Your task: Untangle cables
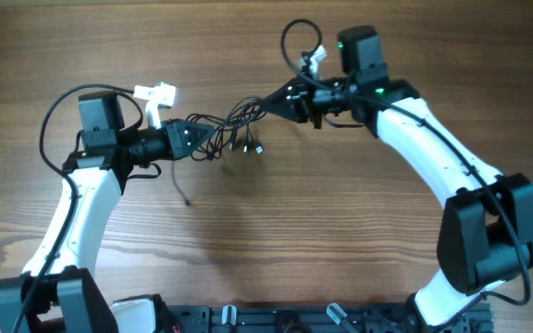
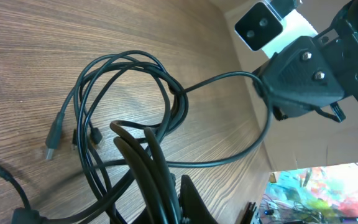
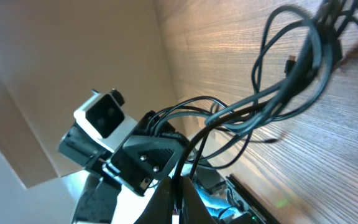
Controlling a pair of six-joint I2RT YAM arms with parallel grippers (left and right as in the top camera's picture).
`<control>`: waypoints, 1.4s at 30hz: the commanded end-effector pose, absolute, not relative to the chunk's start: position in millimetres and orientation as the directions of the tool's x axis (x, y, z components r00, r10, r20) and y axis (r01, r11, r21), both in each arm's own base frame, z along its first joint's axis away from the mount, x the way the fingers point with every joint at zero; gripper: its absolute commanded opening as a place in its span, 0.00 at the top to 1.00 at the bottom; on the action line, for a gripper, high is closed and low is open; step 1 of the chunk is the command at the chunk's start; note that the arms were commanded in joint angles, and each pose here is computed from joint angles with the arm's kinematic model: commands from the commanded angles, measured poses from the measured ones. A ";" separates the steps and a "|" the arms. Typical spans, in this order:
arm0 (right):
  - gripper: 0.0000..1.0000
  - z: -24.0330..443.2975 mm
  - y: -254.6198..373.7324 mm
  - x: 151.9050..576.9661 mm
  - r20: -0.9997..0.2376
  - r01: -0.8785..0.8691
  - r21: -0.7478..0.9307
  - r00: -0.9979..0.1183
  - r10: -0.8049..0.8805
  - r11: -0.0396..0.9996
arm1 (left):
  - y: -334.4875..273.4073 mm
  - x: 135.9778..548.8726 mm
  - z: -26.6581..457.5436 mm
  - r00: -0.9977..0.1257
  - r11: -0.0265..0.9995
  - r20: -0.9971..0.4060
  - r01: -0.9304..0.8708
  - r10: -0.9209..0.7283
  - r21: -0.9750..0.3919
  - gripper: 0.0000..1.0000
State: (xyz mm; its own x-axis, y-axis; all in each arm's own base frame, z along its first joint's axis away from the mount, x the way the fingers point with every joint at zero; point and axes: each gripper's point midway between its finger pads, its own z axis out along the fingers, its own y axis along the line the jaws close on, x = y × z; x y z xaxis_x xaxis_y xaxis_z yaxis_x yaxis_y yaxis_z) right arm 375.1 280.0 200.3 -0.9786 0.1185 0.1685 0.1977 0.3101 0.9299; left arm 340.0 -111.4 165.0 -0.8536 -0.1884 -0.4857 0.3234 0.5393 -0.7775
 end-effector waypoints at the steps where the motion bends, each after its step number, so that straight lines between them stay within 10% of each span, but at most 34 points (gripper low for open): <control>1: 0.96 211.5 257.8 382.1 0.151 0.177 0.947 -0.982 0.116 0.268 | -109.2 345.4 167.2 -0.845 0.555 -0.501 0.329 -0.188 -0.764 0.96; 12: 0.96 215.8 202.4 399.2 0.141 0.176 0.960 -0.976 0.169 0.216 | -106.4 346.4 162.8 -0.848 0.578 -0.494 0.309 -0.193 -0.756 0.96; 18: 0.55 190.9 236.0 371.8 0.221 0.254 0.912 -0.966 0.137 0.322 | -115.5 338.9 173.1 -0.817 0.520 -0.562 0.427 -0.128 -0.740 0.96; 24: 0.59 178.0 301.5 340.5 0.300 0.325 0.850 -0.945 0.126 0.415 | -142.6 309.0 209.3 -0.689 0.262 -0.724 0.694 -0.030 -0.671 0.96; 42: 0.72 154.2 337.5 327.0 0.318 0.421 0.752 -0.906 0.281 0.507 | -159.7 300.4 210.6 -0.688 0.216 -0.726 0.710 0.007 -0.670 0.96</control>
